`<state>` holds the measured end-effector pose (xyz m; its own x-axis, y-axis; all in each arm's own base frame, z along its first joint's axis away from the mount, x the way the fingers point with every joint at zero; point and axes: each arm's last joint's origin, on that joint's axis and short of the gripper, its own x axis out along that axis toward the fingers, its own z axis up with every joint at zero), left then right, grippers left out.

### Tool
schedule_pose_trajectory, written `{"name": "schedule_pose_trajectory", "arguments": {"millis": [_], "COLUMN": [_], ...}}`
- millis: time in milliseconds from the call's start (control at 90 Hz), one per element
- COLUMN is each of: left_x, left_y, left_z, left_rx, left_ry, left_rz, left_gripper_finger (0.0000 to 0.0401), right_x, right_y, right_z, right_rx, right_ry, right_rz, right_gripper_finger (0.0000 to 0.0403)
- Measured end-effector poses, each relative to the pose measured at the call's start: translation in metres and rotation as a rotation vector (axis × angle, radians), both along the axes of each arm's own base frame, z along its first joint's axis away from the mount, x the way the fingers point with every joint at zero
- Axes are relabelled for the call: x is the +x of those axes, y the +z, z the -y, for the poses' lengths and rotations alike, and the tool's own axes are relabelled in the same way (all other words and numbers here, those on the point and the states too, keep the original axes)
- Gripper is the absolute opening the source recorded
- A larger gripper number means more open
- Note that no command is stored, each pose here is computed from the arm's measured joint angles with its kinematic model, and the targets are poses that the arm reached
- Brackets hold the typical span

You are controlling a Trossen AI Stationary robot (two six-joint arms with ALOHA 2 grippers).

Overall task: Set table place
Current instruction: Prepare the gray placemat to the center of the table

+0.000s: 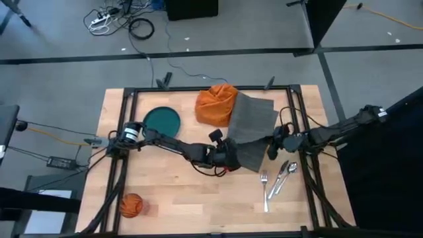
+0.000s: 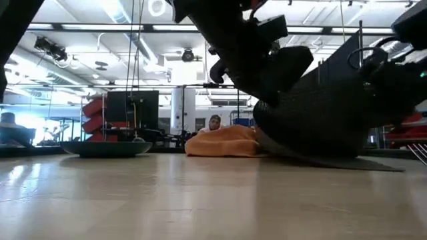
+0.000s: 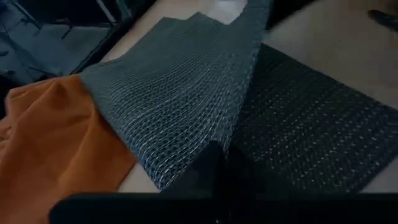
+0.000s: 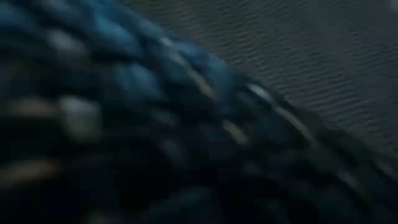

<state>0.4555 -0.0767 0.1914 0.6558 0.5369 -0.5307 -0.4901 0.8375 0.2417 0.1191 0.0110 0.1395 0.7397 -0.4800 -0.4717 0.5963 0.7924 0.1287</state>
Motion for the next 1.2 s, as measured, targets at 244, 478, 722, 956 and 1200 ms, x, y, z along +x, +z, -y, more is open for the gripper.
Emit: {"name": "schedule_pose_trajectory", "arguments": {"millis": [244, 478, 722, 956, 1200], "left_x": [0.002, 0.003, 0.0, -0.002, 0.001], "left_y": [-0.005, -0.007, -0.011, -0.009, -0.005], "left_z": [0.02, 0.023, 0.019, 0.015, 0.018], "left_rx": [-0.074, -0.085, -0.076, 0.011, 0.01], "left_ry": [-0.104, -0.125, -0.097, 0.059, 0.067], "left_rz": [0.026, 0.027, -0.022, 0.031, 0.094], "left_gripper_finger": [0.0, 0.0002, 0.0002, 0.0, 0.0], "right_x": [0.026, 0.039, 0.052, 0.053, 0.037], "right_y": [0.037, 0.032, 0.021, 0.032, -0.002], "right_z": [0.001, 0.004, 0.002, -0.014, -0.018], "right_rx": [-0.289, -0.349, -0.305, -0.015, 0.114], "right_ry": [0.224, 0.342, 0.419, 0.601, 0.412], "right_rz": [0.228, 0.195, 0.146, 0.142, -0.176], "right_gripper_finger": [0.0, 0.0, 0.0, 0.0, 0.0]}}
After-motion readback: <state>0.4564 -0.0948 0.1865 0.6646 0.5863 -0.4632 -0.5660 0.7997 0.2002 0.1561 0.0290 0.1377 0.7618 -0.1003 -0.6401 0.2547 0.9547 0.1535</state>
